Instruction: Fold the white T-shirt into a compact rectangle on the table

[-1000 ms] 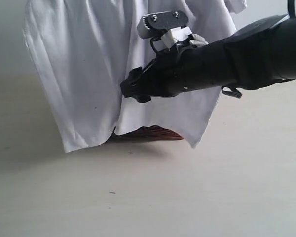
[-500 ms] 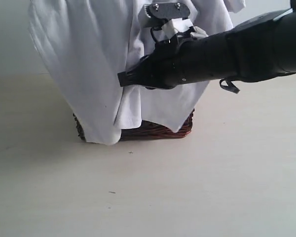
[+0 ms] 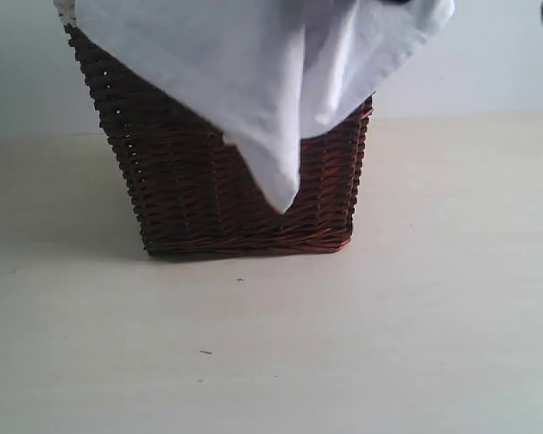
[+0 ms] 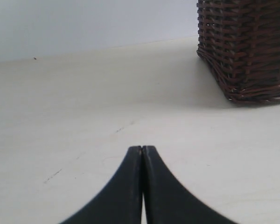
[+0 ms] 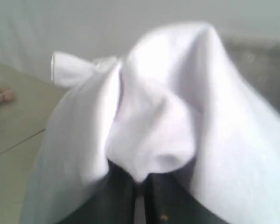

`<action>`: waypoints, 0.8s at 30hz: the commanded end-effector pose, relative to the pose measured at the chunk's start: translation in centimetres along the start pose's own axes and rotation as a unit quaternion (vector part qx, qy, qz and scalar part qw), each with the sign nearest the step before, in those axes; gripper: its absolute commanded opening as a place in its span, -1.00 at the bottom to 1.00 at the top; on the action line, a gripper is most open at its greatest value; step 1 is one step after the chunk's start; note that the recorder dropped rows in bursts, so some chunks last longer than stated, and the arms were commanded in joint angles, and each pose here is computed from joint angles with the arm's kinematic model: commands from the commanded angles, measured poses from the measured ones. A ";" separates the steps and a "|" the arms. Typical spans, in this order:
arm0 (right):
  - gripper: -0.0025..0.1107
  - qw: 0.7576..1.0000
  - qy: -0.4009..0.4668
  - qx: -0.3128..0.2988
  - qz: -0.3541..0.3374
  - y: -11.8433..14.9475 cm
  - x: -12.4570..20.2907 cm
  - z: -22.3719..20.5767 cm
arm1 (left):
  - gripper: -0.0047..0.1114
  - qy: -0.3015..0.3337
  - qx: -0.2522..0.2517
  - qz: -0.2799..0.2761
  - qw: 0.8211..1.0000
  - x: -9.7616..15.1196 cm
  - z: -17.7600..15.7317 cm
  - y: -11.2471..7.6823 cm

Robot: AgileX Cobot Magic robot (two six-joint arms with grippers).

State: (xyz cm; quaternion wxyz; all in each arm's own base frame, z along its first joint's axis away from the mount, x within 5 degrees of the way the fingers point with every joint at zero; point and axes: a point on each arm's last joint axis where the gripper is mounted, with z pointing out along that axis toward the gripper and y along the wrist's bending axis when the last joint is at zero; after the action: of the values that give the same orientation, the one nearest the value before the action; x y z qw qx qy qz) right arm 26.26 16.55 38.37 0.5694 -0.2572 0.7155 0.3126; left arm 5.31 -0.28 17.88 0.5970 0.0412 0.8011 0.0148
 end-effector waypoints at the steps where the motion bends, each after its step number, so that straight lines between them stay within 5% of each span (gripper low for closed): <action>1: -0.96 0.994 -0.089 0.032 -0.047 -0.4 -5.0 -3.6 | -0.92 -0.009 0.001 -0.002 1.000 -0.2 -0.1 0.0; 11: -0.96 0.942 -0.283 0.051 -0.175 2.6 -15.1 -10.3 | -0.92 -0.009 0.001 -0.002 1.000 -0.2 -0.1 0.0; 24: -0.96 0.866 -0.414 0.062 -0.272 6.9 -22.3 -17.1 | -0.92 -0.009 0.001 -0.002 1.000 -0.2 -0.1 0.0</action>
State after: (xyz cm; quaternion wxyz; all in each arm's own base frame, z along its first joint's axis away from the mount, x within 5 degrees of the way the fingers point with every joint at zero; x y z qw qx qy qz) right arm 16.87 9.49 62.01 0.8737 -0.2607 0.3691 0.1804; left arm 5.31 -0.28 17.88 0.5970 0.0412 0.8011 0.0148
